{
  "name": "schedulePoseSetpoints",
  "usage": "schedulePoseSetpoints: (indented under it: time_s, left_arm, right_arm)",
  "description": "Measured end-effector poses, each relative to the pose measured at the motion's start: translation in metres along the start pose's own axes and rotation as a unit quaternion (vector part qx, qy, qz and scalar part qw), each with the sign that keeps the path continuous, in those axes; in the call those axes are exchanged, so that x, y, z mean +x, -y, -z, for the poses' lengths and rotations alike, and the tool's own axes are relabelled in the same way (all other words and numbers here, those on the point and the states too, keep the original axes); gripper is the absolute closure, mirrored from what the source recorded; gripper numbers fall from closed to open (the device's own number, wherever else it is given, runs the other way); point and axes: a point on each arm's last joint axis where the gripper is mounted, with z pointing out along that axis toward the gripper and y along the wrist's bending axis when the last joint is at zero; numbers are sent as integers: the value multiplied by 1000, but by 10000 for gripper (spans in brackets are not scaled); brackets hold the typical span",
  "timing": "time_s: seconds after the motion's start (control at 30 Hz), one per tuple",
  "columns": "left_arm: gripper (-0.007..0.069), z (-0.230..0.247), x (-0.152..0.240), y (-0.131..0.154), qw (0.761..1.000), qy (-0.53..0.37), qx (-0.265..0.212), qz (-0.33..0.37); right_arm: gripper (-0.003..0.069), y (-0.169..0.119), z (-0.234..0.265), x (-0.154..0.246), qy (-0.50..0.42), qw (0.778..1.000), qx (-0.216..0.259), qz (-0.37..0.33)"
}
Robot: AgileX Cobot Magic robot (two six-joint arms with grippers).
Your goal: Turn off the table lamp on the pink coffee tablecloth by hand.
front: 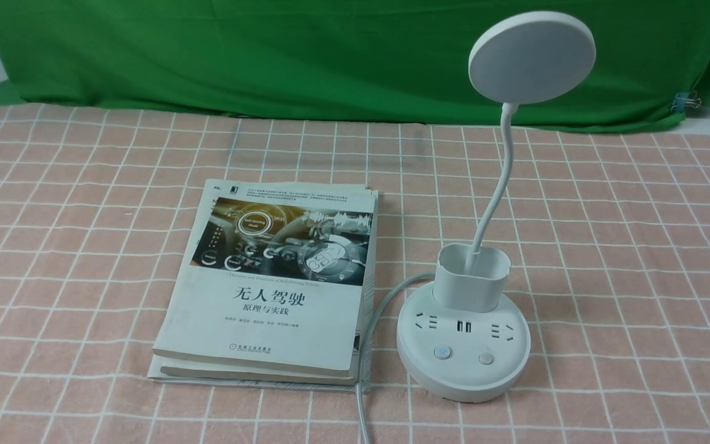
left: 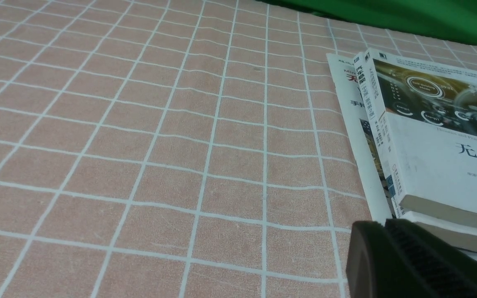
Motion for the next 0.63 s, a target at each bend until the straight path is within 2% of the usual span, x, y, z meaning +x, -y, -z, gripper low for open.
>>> schedulePoseSetpoints:
  time_s: [0.63]
  left_arm:
    - [619,0,0,0,1000,0,0,0]
  right_arm:
    - [478,0,0,0,0,1000,0,0]
